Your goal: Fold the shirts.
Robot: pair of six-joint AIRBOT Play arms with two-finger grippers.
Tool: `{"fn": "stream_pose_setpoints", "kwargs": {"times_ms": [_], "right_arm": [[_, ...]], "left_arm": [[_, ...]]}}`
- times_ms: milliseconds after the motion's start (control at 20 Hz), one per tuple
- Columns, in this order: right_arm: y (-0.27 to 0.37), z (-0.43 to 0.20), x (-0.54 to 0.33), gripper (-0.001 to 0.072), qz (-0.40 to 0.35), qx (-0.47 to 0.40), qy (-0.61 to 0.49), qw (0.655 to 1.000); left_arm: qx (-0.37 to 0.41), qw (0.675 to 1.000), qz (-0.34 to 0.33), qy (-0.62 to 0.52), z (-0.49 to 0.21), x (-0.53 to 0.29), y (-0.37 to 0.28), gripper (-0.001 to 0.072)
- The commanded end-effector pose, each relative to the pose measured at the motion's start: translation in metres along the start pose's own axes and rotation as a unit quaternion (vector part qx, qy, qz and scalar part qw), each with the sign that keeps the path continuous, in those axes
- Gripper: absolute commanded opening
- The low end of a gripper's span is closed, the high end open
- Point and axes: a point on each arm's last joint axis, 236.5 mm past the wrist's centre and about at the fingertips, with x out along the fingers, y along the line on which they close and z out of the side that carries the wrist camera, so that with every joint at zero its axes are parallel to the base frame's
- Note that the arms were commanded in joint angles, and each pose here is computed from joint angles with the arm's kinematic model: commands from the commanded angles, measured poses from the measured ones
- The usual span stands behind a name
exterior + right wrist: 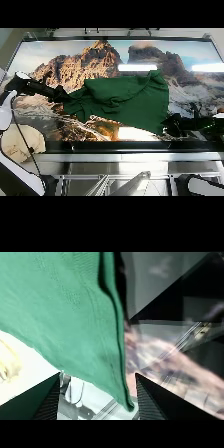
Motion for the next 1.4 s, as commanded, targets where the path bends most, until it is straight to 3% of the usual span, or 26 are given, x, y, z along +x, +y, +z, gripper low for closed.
{"fn": "stream_pose_setpoints", "kwargs": {"times_ms": [0, 250, 300, 350, 500, 600, 850, 1150, 1200, 1250, 1300, 1350], "right_arm": [[0.000, -0.002, 0.003, 0.0576, -0.006, -0.007, 0.005, 1.000], [0.000, -0.002, 0.003, 0.0576, -0.006, -0.007, 0.005, 1.000], [0.000, -0.002, 0.003, 0.0576, -0.006, -0.007, 0.005, 1.000], [0.000, -0.002, 0.003, 0.0576, -0.005, -0.007, 0.005, 1.000], [0.000, -0.002, 0.003, 0.0576, -0.006, -0.008, 0.004, 1.000], [0.000, -0.002, 0.003, 0.0576, -0.006, -0.008, 0.004, 1.000], [0.000, -0.002, 0.003, 0.0576, -0.005, -0.011, 0.004, 1.000], [0.000, -0.002, 0.003, 0.0576, -0.006, -0.011, 0.005, 1.000], [0.000, -0.002, 0.003, 0.0575, -0.006, -0.011, 0.005, 1.000], [0.000, -0.002, 0.003, 0.0576, -0.006, -0.011, 0.005, 1.000], [0.000, -0.002, 0.003, 0.0575, -0.006, -0.011, 0.005, 1.000], [0.000, -0.002, 0.003, 0.0575, -0.006, -0.010, 0.004, 1.000]], "left_arm": [[0.018, 0.999, -0.013, 0.045, -0.007, 0.001, -0.013, 0.0293], [0.041, 0.999, 0.000, -0.010, 0.026, -0.066, -0.030, 0.0294], [0.034, 0.999, 0.003, -0.025, 0.030, -0.079, -0.028, 0.0337], [0.025, 0.999, 0.006, -0.034, 0.029, -0.090, -0.023, 0.0720], [-0.007, 0.998, 0.028, -0.047, 0.019, -0.111, 0.001, 0.0710], [-0.034, 0.999, 0.015, -0.023, 0.002, -0.109, 0.015, 0.0623], [-0.096, 0.995, -0.012, 0.035, -0.031, -0.050, 0.044, 0.0625], [-0.060, 0.997, -0.009, 0.037, -0.014, 0.002, 0.032, 0.0624], [-0.055, 0.998, -0.007, 0.040, -0.014, 0.008, 0.029, 0.0547], [-0.040, 0.998, -0.006, 0.041, -0.013, 0.011, 0.026, 0.0320], [-0.023, 0.999, -0.007, 0.046, -0.014, 0.011, 0.022, 0.0001], [-0.013, 0.999, -0.006, 0.051, -0.015, 0.008, 0.020, 0.0001]]}}
